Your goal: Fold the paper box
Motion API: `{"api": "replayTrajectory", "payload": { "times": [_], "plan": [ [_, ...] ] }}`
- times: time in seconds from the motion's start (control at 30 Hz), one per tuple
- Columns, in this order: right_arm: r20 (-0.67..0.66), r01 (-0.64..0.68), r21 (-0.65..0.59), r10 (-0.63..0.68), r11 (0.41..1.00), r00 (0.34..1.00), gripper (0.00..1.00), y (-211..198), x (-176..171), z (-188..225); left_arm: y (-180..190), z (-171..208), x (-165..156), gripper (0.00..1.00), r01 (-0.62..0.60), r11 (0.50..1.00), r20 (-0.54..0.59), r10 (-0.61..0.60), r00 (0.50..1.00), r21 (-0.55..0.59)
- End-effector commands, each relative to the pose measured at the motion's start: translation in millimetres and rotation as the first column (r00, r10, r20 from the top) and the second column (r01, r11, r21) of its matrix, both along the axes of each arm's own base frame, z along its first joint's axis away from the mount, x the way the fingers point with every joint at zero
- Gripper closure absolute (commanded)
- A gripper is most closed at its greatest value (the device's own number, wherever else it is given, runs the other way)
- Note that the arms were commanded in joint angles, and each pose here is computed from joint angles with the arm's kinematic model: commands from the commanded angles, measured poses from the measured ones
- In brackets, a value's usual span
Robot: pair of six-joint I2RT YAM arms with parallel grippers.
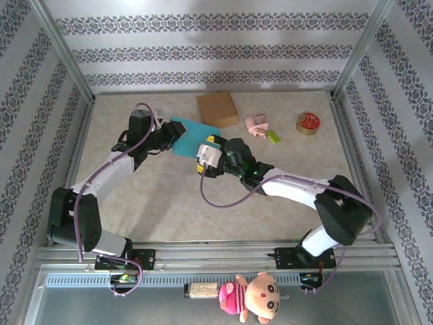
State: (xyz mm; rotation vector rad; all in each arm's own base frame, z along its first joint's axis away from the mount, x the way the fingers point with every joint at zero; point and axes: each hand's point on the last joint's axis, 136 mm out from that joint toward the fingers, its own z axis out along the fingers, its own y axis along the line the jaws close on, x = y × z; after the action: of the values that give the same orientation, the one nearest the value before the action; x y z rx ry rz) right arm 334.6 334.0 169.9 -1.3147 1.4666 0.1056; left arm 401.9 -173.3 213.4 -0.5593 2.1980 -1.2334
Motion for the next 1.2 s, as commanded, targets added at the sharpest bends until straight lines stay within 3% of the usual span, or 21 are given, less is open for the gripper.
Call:
{"api": "replayTrajectory", "payload": {
  "times": [0.0, 0.13, 0.27, 0.53, 0.8, 1.0, 1.1, 1.17],
  "plan": [
    [0.259, 0.116, -0.057, -0.098, 0.992, 0.961, 0.09, -4, 31, 17, -1, 16, -8, 0.73, -0.002, 1.000, 0.010, 0.002, 1.000, -0.020],
    [0.345, 0.147, -0.081, -0.111, 0.986, 0.932, 0.12, 4, 46, 13, -2, 21, -9, 0.73, -0.004, 0.999, 0.012, 0.005, 1.000, -0.040],
    [0.392, 0.211, -0.024, -0.185, 0.977, 0.901, 0.19, 4, 60, 17, -3, 22, -10, 0.73, -0.004, 0.998, 0.001, 0.004, 1.000, -0.055],
    [0.378, 0.217, -0.008, -0.198, 0.976, 0.904, 0.48, -2, 55, 9, -3, 19, -11, 0.71, -0.016, 0.997, -0.012, 0.015, 1.000, -0.079],
    [0.305, 0.178, -0.037, -0.159, 0.983, 0.939, 0.61, -9, 42, -4, 1, 35, -11, 0.59, -0.023, 0.998, 0.033, 0.024, 0.999, -0.052],
    [0.144, 0.097, -0.044, -0.090, 0.994, 0.985, 0.65, -16, 25, -12, 25, 63, -21, 0.30, -0.094, 0.991, 0.151, 0.080, 0.985, 0.091],
    [-0.113, -0.107, -0.096, 0.096, 0.990, 0.989, 0.66, -18, -5, -21, 53, 87, -32, 0.25, -0.186, 0.950, 0.258, 0.119, 0.959, 0.250],
    [-0.344, -0.263, -0.073, 0.223, 0.962, 0.912, 0.68, -24, -32, -21, 73, 102, -45, 0.21, -0.250, 0.902, 0.336, 0.128, 0.933, 0.351]
  ]
}}
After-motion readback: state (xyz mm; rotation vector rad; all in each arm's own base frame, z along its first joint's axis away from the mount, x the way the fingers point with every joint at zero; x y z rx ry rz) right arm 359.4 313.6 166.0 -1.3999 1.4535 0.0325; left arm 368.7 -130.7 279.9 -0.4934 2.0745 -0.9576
